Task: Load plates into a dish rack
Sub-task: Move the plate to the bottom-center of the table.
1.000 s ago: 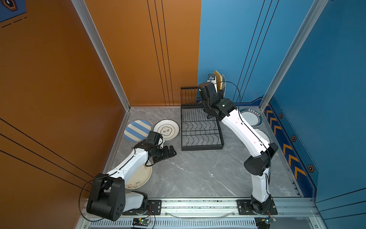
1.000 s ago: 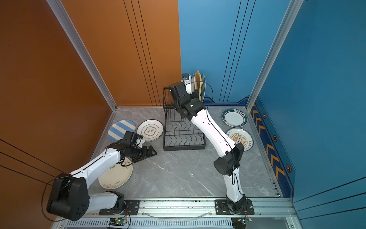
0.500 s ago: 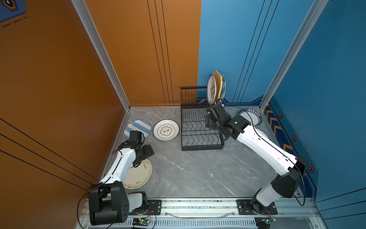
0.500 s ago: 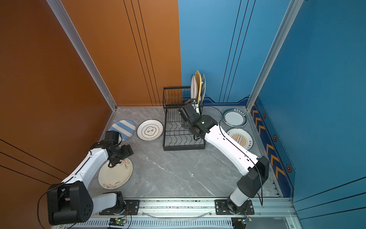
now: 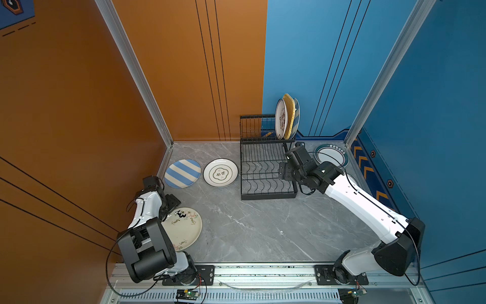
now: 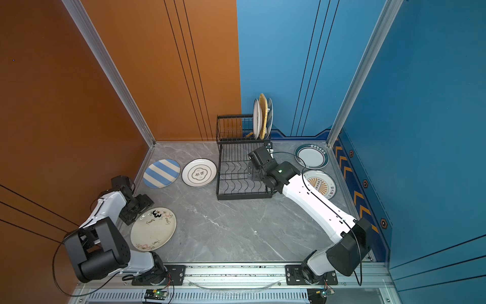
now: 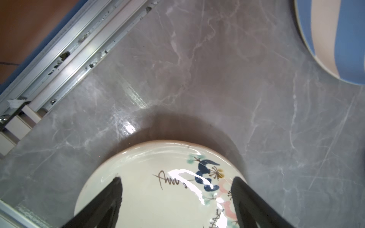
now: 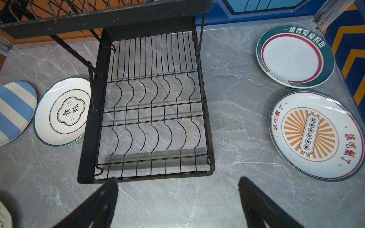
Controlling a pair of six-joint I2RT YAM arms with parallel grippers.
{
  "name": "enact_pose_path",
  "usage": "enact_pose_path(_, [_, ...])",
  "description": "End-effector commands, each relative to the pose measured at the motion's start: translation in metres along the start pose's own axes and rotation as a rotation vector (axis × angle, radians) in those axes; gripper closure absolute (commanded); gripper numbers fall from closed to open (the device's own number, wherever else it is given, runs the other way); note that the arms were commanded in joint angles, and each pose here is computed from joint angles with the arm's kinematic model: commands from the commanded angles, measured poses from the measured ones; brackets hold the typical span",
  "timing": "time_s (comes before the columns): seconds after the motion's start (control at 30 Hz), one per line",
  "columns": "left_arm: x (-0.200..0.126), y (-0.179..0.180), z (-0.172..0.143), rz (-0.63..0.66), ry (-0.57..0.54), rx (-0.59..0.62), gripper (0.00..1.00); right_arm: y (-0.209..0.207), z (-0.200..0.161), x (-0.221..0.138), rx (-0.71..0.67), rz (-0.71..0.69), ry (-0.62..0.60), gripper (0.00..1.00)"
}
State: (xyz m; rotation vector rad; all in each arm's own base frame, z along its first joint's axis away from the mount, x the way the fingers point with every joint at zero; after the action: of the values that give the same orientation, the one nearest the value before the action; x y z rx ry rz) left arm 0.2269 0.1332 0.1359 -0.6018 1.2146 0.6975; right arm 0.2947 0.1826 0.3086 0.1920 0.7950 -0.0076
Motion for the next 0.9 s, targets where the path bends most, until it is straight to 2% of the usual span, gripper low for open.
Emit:
enact_pose_path(0.0, [0.002,0.007,0.008,-0.019,-0.001,-0.033,0.13,-0.001,0.0,-0.001,0.015,0.022,0.005,0.03])
enact_pose_path(0.3, [0.019,0.029,0.016,-0.024,0.033,-0.118,0.11,-0.001,-0.002,0.003,0.009,0.029,0.012,0.01])
enact_pose_path(0.87, [0.045,0.028,0.001,-0.042,0.154,-0.109,0.11,-0.023,0.002,0.001,0.052,0.017,0.013,0.0])
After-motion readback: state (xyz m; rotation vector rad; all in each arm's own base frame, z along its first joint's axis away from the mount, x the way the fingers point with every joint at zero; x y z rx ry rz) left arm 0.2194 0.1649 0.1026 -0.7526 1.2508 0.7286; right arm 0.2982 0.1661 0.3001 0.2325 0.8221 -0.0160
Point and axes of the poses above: each gripper's point midway between its finger pads, its own x axis out along the fingers, its own y axis along the line the jaws close on, z = x × y, the point moved 7 cm from there along -x, back along the fingers, and after that the axes turned 5 degrees about x, right-handed, at the moved point
